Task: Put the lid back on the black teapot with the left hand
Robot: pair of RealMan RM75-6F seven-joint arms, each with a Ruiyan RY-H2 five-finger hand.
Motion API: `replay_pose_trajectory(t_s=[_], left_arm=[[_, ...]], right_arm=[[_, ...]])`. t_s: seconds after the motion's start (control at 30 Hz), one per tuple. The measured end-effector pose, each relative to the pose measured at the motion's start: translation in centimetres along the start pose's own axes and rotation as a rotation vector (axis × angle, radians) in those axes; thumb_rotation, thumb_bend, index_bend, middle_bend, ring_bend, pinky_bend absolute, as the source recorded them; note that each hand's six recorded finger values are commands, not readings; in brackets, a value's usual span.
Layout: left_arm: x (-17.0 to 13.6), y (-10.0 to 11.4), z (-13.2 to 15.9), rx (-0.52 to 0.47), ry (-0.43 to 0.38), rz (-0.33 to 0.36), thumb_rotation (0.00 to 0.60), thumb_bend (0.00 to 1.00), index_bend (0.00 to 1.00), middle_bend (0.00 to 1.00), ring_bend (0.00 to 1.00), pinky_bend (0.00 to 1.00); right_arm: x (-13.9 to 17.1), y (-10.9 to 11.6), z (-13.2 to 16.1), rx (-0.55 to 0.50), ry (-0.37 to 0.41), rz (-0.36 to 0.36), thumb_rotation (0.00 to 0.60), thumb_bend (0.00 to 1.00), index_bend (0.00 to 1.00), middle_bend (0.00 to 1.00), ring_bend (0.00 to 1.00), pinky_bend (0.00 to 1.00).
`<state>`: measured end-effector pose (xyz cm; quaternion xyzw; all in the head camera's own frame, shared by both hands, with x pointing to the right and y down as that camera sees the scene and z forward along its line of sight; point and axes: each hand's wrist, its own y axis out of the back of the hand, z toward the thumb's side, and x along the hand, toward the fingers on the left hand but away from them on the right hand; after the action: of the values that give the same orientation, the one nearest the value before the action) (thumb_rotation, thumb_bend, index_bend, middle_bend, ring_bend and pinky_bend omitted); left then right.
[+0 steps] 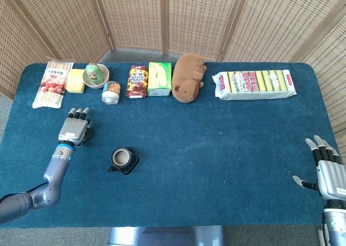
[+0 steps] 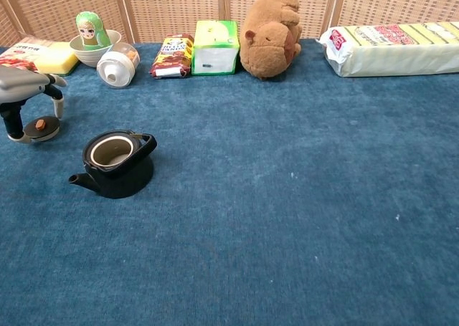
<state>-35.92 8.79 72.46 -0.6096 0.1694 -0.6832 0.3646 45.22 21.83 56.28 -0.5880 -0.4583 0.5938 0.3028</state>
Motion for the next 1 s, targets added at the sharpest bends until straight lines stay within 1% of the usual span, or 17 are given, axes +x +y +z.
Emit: replay_pose_trajectory(t_s=[0.37, 0.53, 0.73, 1.0], left_arm=[[-0.03, -0.02, 0.2, 0.005, 0.001, 0.003, 0.6, 0.22, 0.35, 0.0, 0.0, 0.01], [-0.06, 0.03, 0.06, 0.011, 0.009, 0.009, 0.6, 0.24, 0.36, 0.0, 0.0, 0.01], [-0.1, -0.15, -0.24, 0.014, 0.018, 0.005, 0.6, 0.24, 0.36, 0.0, 0.0, 0.01], [-0.11, -0.18, -0.42, 0.014, 0.021, 0.005, 0.6, 0.24, 0.39, 0.0, 0.0, 0.01]], right_arm=[[-0.02, -0.08, -0.01, 0.0, 0.0, 0.002, 0.6, 0.06, 0.1, 0.01, 0.01, 0.0], [-0.02, -0.09, -0.02, -0.001, 0.0, 0.003, 0.6, 0.06, 0.1, 0.01, 0.01, 0.0], [0.02, -0.16, 0.02, -0.001, 0.002, 0.005, 0.6, 0.06, 0.1, 0.01, 0.01, 0.0], [0.03, -0.18, 0.03, -0.003, 0.002, 0.007, 0.6, 0.06, 0.1, 0.01, 0.01, 0.0]])
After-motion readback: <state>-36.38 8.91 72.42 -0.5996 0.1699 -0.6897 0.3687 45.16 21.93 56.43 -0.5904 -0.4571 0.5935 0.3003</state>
